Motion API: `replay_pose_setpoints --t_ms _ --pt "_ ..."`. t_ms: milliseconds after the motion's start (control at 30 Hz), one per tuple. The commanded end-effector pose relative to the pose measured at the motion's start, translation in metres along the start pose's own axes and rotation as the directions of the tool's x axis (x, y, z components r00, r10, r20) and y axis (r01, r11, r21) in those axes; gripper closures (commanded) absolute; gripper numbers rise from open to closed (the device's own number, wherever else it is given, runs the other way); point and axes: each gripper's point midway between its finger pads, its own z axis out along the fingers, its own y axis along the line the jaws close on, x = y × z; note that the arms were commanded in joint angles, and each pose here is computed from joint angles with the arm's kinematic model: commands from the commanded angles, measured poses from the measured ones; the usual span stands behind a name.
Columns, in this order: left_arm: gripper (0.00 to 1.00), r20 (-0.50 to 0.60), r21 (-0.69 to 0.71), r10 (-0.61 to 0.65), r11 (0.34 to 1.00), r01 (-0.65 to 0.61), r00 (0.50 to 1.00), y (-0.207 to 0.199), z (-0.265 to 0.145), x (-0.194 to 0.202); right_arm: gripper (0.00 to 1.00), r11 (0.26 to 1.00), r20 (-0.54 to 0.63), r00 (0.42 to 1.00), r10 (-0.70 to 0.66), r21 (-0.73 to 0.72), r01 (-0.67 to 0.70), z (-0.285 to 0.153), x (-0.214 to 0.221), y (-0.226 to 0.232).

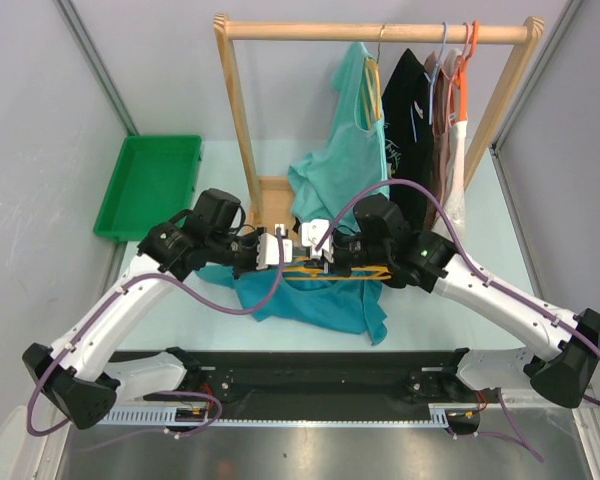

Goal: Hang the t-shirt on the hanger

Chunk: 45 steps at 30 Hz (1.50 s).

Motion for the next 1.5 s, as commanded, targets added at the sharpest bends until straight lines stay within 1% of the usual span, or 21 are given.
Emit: replay_pose_setpoints --t_ms 0,300,367,400,500,533,633,700,733,800,833,967,1100,1200,1267,1367,1400,1467 --pt "0.90 0.019 -0.035 0.041 0.999 -0.041 0.999 0.001 -0.017 -0.016 1.00 0.996 0.091 0.994 -0.067 0.064 0.061 -0.010 -0.033 -0.012" --pt "0.87 0.013 -0.010 0.062 0.998 -0.062 0.998 -0.007 -0.011 -0.024 1.00 0.992 0.184 0.976 -0.119 0.054 0.111 -0.004 -0.073 -0.002" --pt "0.87 -0.003 -0.023 0.048 0.999 -0.048 0.999 -0.006 -0.012 -0.021 1.00 0.992 0.188 0.975 -0.122 0.053 0.114 -0.003 -0.075 -0.002" --pt "0.86 -0.029 -0.053 0.034 0.998 -0.035 0.999 -0.001 -0.015 -0.017 1.00 0.992 0.184 0.975 -0.123 0.053 0.116 -0.003 -0.074 -0.002" --pt "0.77 -0.080 -0.033 0.036 0.999 -0.038 0.996 -0.003 -0.028 -0.001 1.00 0.991 0.168 0.977 -0.128 0.051 0.121 -0.003 -0.067 0.001" --pt "0.70 -0.098 -0.004 0.020 1.000 -0.021 0.995 -0.010 -0.034 0.008 1.00 0.991 0.165 0.978 -0.128 0.047 0.122 -0.003 -0.064 0.003" --pt "0.59 -0.099 -0.012 0.008 1.000 -0.010 0.995 -0.010 -0.053 0.021 1.00 0.992 0.161 0.979 -0.124 0.038 0.119 -0.004 -0.058 0.008" --pt "0.53 -0.098 -0.028 0.006 1.000 -0.009 0.995 -0.011 -0.060 0.025 1.00 0.993 0.155 0.981 -0.119 0.033 0.115 -0.004 -0.052 0.011" --pt "0.48 -0.088 -0.030 0.006 1.000 -0.009 0.996 -0.013 -0.061 0.023 1.00 0.993 0.154 0.981 -0.119 0.033 0.116 -0.004 -0.051 0.012" --pt "0.44 -0.080 -0.038 0.015 0.999 -0.018 0.997 -0.019 -0.064 0.024 1.00 0.993 0.148 0.982 -0.119 0.029 0.116 -0.004 -0.046 0.014" --pt "0.43 -0.092 -0.028 0.005 1.000 -0.008 0.996 -0.023 -0.061 0.030 1.00 0.993 0.149 0.982 -0.116 0.030 0.113 -0.004 -0.046 0.014" --pt "0.42 -0.101 -0.023 -0.014 1.000 0.012 0.995 -0.028 -0.056 0.038 1.00 0.994 0.151 0.982 -0.110 0.024 0.108 -0.004 -0.044 0.017" --pt "0.43 -0.099 0.040 -0.055 0.997 0.060 0.994 -0.038 -0.043 0.047 1.00 0.994 0.152 0.983 -0.106 0.022 0.104 -0.003 -0.043 0.017" --pt "0.49 -0.112 0.071 -0.096 0.992 0.104 0.989 -0.041 -0.032 0.055 1.00 0.994 0.159 0.981 -0.107 0.019 0.105 -0.003 -0.045 0.018" --pt "0.52 -0.096 0.065 -0.111 0.991 0.118 0.989 -0.037 -0.027 0.053 1.00 0.995 0.161 0.982 -0.103 0.015 0.102 -0.003 -0.045 0.019" --pt "0.60 -0.093 0.091 -0.127 0.987 0.136 0.988 -0.039 -0.019 0.052 1.00 0.995 0.173 0.980 -0.098 0.012 0.098 -0.002 -0.048 0.018" --pt "0.64 -0.085 0.101 -0.126 0.986 0.135 0.988 -0.040 -0.017 0.050 1.00 0.995 0.178 0.979 -0.097 0.010 0.097 -0.002 -0.049 0.019" --pt "0.68 -0.075 0.120 -0.125 0.984 0.133 0.989 -0.045 -0.009 0.046 1.00 0.995 0.185 0.978 -0.099 0.011 0.098 -0.001 -0.051 0.018"
